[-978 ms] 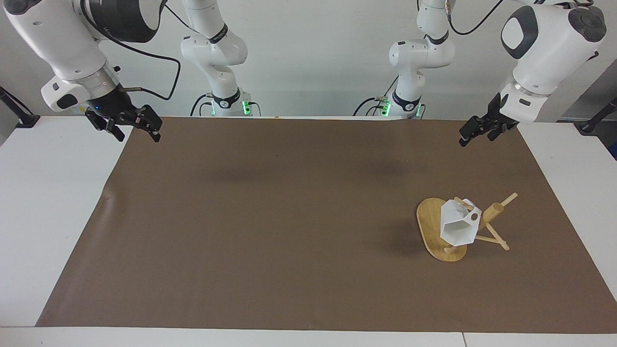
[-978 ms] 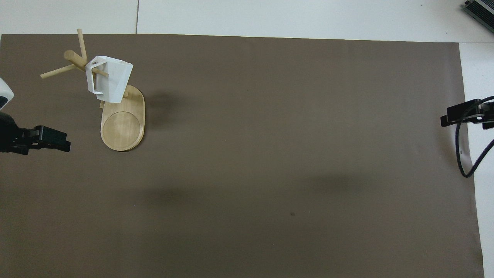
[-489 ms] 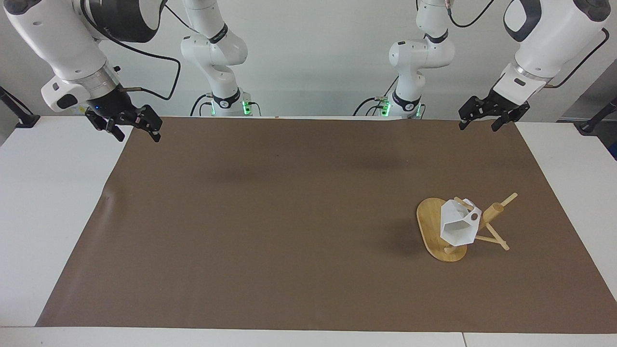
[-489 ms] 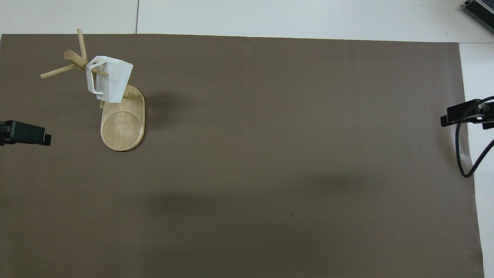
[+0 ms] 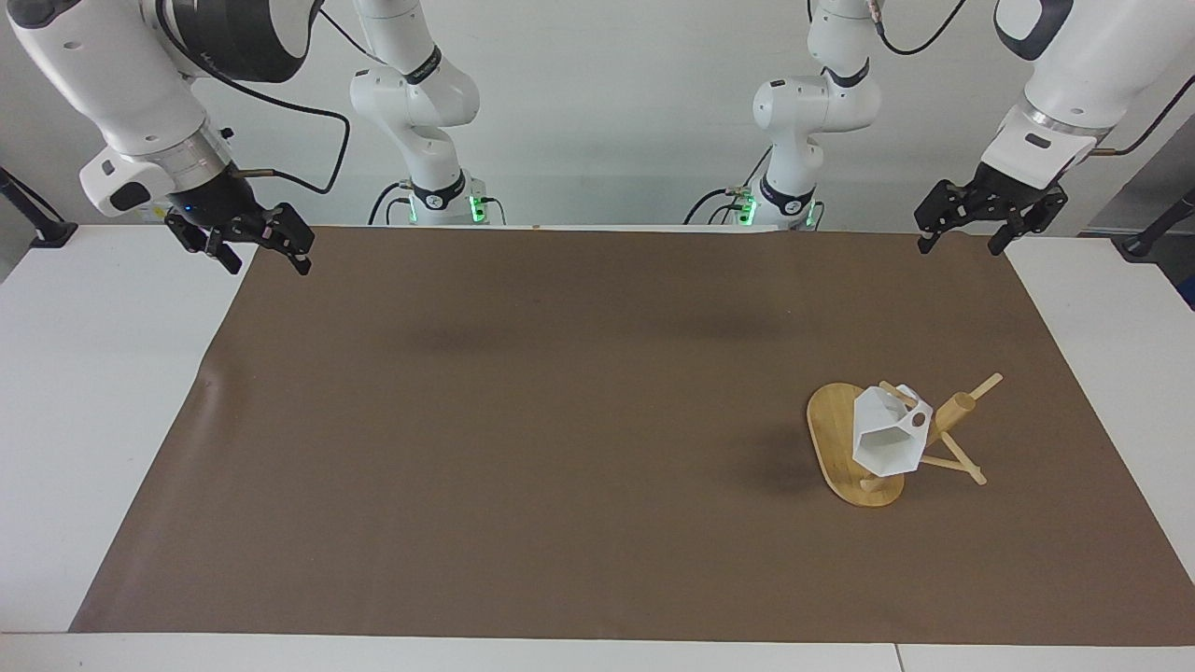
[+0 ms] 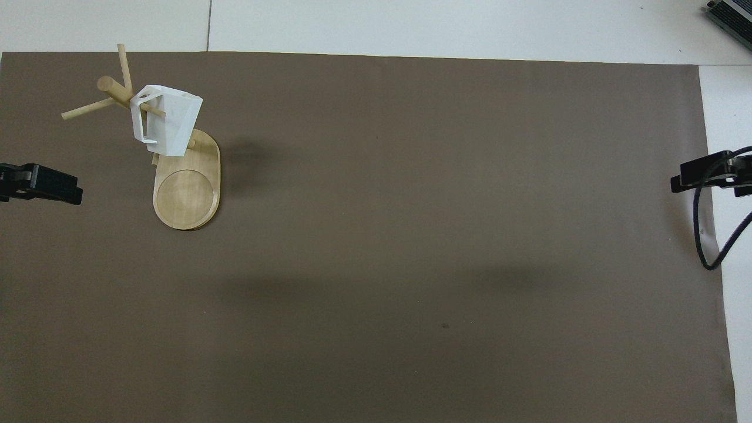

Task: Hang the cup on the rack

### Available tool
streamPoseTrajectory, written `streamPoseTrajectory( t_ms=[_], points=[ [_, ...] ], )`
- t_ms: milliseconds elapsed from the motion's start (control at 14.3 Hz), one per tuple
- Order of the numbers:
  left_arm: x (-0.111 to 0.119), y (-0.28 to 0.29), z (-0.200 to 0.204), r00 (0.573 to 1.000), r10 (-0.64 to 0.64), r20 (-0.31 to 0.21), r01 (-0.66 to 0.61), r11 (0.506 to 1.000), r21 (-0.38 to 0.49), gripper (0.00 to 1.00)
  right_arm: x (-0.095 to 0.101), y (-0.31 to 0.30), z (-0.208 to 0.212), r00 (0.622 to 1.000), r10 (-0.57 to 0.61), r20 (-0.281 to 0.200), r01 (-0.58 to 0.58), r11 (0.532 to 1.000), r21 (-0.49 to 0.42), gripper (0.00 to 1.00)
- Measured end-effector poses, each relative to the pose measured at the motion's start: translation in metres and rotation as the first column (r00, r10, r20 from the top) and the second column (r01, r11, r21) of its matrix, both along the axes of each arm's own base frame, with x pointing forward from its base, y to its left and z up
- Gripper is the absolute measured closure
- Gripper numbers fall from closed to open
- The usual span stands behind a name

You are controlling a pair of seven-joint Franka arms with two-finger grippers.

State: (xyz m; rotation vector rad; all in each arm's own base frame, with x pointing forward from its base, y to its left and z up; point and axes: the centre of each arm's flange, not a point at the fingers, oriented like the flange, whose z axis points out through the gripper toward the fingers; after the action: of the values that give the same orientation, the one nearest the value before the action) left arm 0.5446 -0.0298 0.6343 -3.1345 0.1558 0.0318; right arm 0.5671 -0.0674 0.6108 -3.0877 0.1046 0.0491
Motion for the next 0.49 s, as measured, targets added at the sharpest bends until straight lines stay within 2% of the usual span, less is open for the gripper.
streamPoseTrajectory(
  t_ms=[489],
  points=[
    [0.0004,-0.0001,-0.0024,1.0,0.0,-0.01,0.0,1.0,0.0,0.0,0.0,0.0,0.0,1.0,0.0,0.0,0.0,1.0,0.0,0.0]
  ],
)
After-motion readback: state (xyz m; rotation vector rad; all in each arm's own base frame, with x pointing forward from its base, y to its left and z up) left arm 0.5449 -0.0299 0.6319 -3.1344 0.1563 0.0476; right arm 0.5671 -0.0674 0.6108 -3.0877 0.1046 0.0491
